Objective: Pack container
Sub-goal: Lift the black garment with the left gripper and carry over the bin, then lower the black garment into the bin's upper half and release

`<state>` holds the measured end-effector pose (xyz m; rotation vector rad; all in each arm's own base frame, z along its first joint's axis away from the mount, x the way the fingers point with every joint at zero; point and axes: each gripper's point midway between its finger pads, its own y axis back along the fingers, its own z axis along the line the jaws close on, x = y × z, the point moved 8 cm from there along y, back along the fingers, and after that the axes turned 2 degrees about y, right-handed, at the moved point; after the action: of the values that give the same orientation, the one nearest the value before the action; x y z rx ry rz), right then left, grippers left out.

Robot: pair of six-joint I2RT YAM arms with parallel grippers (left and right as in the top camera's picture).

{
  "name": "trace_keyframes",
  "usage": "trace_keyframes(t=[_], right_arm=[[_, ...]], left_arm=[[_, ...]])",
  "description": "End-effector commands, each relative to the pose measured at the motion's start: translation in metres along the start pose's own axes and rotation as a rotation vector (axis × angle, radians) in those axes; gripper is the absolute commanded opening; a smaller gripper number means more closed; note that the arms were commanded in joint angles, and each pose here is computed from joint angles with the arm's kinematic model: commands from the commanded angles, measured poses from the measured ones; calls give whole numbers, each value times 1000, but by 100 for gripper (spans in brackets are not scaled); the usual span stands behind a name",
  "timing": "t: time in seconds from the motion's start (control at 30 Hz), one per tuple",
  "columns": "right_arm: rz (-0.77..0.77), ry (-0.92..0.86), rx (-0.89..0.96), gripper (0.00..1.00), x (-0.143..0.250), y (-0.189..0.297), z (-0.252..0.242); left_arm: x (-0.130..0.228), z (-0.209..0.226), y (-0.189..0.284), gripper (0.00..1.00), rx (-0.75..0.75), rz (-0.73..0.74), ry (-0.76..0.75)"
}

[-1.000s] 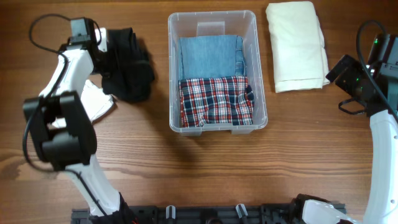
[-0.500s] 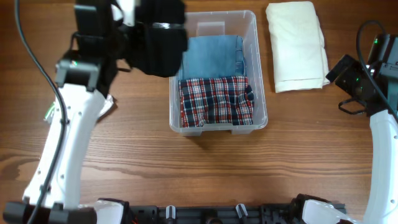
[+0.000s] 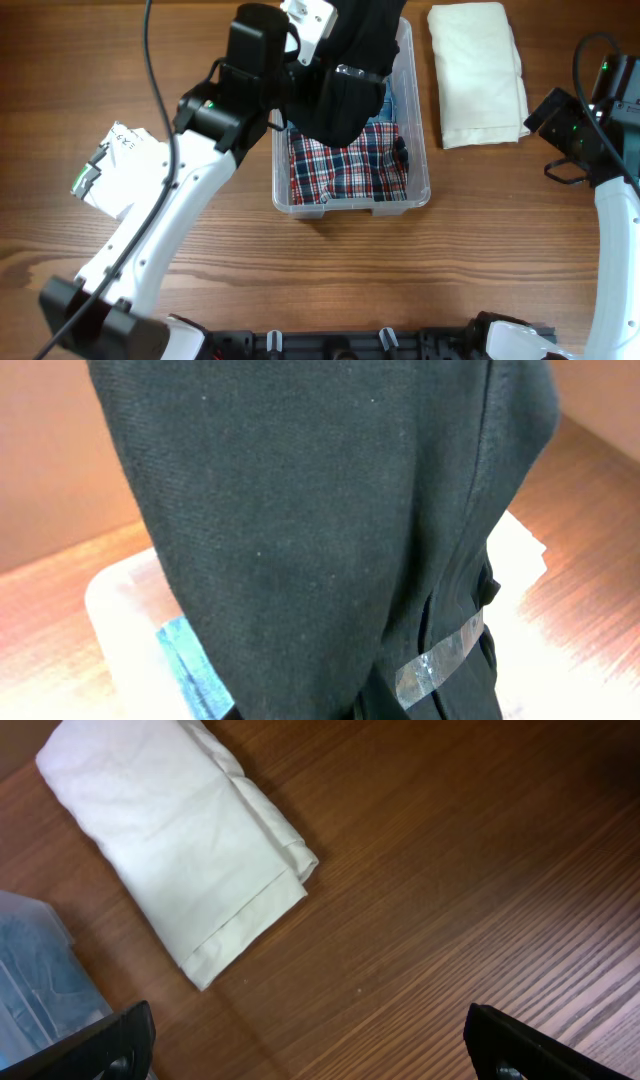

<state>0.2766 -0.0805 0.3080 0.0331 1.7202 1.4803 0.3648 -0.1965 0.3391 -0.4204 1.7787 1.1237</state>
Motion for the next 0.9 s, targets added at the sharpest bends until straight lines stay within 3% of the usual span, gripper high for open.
trace_keyframes(t=[0.0, 0.3, 0.87], right_arm=[[1, -7, 9, 100, -1, -2, 0], [1, -7, 9, 100, -1, -2, 0], [1, -7, 9, 100, -1, -2, 0]], left_arm=[[1, 4, -26, 4, 9, -9, 206], [26, 14, -68, 4, -23, 69, 500], [117, 29, -142, 4, -104, 369, 550]])
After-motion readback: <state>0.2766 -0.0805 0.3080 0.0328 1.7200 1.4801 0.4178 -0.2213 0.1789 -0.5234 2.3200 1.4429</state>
